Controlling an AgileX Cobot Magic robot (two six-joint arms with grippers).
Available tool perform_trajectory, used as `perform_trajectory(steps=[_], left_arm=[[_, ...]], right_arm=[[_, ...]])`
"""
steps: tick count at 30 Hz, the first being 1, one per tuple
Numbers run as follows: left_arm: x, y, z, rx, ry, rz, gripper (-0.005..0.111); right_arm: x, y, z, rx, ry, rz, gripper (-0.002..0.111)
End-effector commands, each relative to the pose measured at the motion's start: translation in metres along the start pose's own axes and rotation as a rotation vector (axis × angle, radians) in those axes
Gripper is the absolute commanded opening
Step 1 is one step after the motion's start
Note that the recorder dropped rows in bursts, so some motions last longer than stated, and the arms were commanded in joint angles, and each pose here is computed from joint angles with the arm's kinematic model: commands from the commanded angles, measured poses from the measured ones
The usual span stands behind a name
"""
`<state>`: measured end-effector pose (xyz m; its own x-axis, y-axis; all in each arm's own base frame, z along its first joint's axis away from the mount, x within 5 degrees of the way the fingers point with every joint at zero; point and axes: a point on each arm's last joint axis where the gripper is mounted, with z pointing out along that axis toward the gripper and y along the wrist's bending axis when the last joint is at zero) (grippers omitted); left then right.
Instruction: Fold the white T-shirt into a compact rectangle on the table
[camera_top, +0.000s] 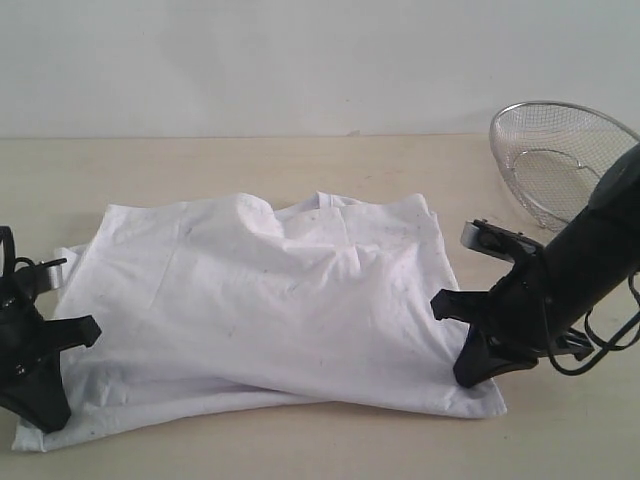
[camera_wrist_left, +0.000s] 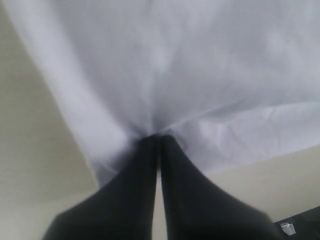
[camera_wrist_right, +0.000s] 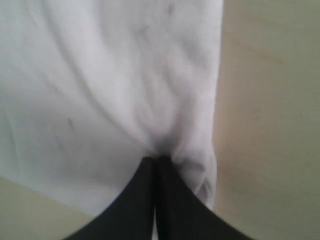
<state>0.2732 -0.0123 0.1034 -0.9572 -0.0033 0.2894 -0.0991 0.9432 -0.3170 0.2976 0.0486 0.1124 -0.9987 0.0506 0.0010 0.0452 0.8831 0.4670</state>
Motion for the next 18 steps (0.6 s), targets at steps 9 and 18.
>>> perform_trajectory(steps=[9, 18], left_arm=[[0.0016, 0.0194, 0.0095, -0.177, 0.045, 0.008, 0.004], [-0.0018, 0.0219, 0.0063, -0.213, 0.031, 0.033, 0.004]], right_arm=[[0.0030, -0.0136, 0.0004, 0.140, 0.021, -0.004, 0.000], [0.0017, -0.0169, -0.0001, 0.176, 0.007, -0.017, 0.000]])
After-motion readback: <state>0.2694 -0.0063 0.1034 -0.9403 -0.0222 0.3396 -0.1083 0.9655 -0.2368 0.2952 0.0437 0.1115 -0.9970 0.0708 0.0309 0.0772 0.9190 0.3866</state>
